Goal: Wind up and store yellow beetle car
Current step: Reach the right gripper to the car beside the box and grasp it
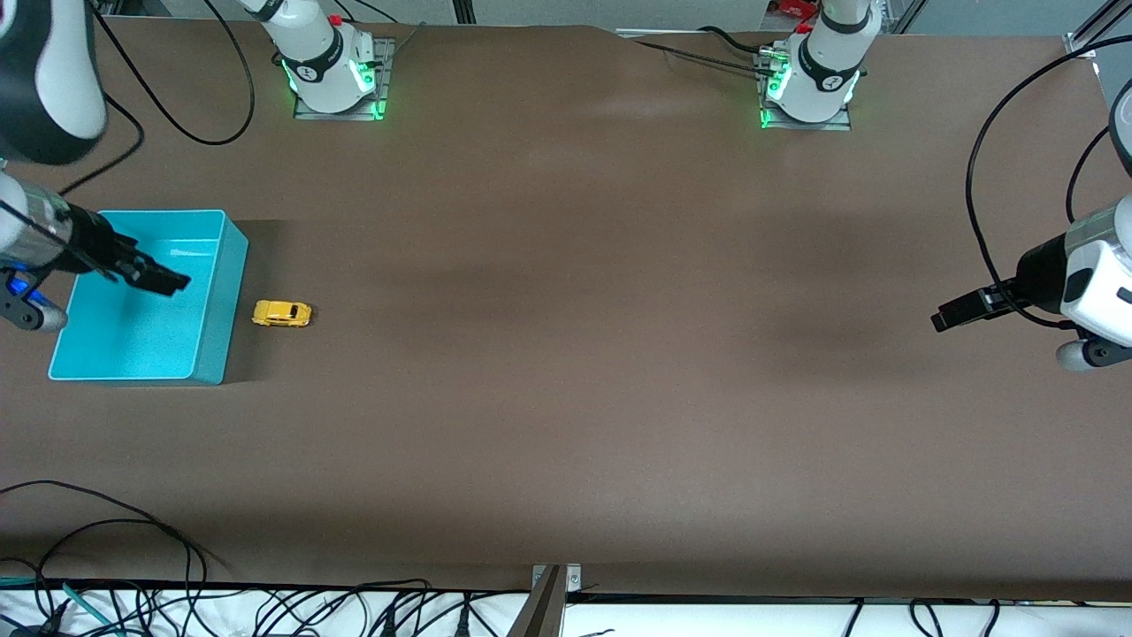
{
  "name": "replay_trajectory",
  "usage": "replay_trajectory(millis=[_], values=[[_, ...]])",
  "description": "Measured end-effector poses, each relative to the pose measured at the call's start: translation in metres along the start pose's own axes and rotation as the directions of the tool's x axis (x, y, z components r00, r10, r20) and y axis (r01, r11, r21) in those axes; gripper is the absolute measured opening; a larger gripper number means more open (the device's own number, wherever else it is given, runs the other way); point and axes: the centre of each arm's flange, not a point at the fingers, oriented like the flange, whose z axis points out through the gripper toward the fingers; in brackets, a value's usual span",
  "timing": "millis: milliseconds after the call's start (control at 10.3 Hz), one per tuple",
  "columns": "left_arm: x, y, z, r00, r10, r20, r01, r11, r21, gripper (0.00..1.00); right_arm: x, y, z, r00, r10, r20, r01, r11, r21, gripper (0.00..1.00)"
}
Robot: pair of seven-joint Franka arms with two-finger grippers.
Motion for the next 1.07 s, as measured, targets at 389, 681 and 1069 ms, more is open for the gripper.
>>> replay_trajectory(millis=[389, 681, 1069], values=[[0.0, 0.0, 0.0, 0.993, 0.116, 0.0, -0.116, 0.993, -0.002, 1.0, 0.002, 0.003, 0.114, 0.901, 0.434, -0.017, -0.433, 0.901, 0.032, 1.0], [-0.003, -0.002, -0.009, 0.993, 0.119, -0.011, -0.119, 0.993, -0.002, 1.0, -0.008, 0.013, 0.179, 0.804, 0.594, -0.021, -0.591, 0.803, 0.08, 1.0], [-0.011, -0.002, -0.016, 0.993, 0.122, 0.008, -0.122, 0.993, 0.005, 1.0, -0.005, 0.006, 0.247, 0.72, 0.694, -0.02, -0.69, 0.718, 0.087, 1.0]])
